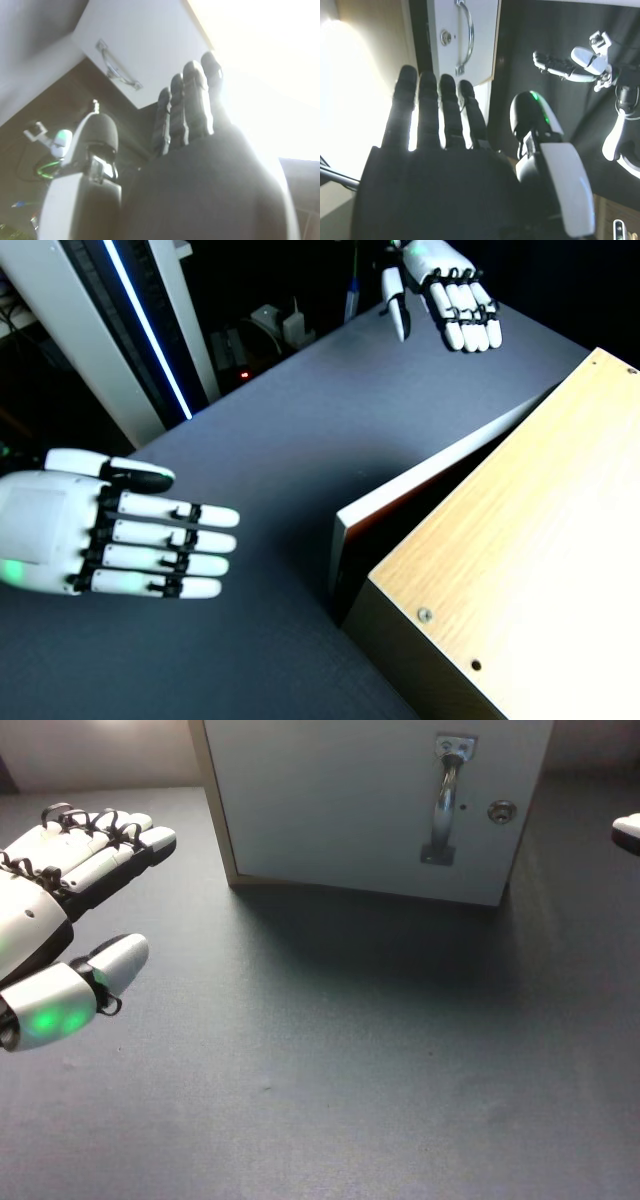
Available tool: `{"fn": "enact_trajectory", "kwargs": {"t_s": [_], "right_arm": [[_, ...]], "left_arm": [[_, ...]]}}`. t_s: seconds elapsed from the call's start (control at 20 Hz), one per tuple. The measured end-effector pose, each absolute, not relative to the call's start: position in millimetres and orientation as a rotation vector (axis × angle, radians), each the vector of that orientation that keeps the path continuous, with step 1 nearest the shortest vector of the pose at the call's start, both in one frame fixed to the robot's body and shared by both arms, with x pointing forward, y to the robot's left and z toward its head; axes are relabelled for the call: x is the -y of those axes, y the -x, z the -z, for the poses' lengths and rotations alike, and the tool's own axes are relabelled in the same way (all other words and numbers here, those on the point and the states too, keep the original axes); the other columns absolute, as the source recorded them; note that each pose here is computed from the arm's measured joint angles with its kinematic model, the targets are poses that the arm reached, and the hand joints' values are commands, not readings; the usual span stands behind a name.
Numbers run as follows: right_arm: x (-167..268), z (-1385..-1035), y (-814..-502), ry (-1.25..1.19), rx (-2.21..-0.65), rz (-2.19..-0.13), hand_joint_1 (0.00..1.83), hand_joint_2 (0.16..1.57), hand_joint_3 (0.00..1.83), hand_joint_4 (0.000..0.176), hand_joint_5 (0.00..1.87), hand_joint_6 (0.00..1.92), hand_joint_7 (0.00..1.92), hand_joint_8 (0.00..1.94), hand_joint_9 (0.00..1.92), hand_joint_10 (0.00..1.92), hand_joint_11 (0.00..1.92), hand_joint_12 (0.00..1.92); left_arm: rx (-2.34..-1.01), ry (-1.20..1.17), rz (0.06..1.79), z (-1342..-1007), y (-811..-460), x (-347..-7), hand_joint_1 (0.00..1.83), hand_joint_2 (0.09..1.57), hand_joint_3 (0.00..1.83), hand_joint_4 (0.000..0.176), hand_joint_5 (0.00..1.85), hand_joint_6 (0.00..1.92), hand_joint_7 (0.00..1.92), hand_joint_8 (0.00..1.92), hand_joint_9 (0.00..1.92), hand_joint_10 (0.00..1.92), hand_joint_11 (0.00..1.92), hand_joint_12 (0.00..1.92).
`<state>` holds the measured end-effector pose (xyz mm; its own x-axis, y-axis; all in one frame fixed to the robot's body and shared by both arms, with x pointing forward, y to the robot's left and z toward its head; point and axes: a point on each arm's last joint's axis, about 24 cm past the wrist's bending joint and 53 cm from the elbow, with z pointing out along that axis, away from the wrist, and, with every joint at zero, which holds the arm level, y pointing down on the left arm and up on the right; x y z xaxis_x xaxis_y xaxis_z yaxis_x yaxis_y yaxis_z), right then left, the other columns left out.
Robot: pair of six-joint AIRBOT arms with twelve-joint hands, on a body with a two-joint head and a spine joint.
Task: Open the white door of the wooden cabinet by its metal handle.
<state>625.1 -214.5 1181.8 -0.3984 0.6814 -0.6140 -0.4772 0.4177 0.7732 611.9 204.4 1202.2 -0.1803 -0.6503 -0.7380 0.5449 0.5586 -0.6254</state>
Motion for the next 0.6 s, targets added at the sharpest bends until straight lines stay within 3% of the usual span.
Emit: {"fn": "enact_trajectory", "kwargs": {"t_s": [0.35,0.4,0.5,0.6], "right_arm": [[209,-1192,-649,-0.178,-1.499,-1.254,0.0,1.45,0.01,0.0,0.0,0.0,0.0,0.0,0.0,0.0,0.0,0.0],[210,-1192,-655,-0.183,-1.501,-1.243,0.0,1.44,0.0,0.006,0.0,0.0,0.0,0.0,0.0,0.0,0.0,0.0],[209,-1188,-660,-0.183,-1.518,-1.23,0.0,1.41,0.0,0.0,0.0,0.0,0.0,0.0,0.0,0.0,0.0,0.0],[205,-1186,-668,-0.184,-1.528,-1.22,0.0,1.32,0.0,0.0,0.0,0.0,0.0,0.0,0.0,0.0,0.0,0.0]], "left_arm": [[-1.39,0.105,1.074,-1201,-613,-203,0.0,1.57,0.04,0.0,0.11,0.0,0.05,0.0,0.05,0.0,0.0,0.29],[-1.39,0.107,1.08,-1201,-613,-202,0.0,1.57,0.04,0.0,0.08,0.0,0.02,0.0,0.02,0.0,0.0,0.22],[-1.389,0.108,1.075,-1202,-615,-204,0.0,1.57,0.03,0.0,0.04,0.0,0.0,0.0,0.0,0.0,0.0,0.13],[-1.383,0.115,1.075,-1203,-616,-205,0.0,1.57,0.04,0.0,0.05,0.0,0.0,0.0,0.0,0.0,0.0,0.14]]}}
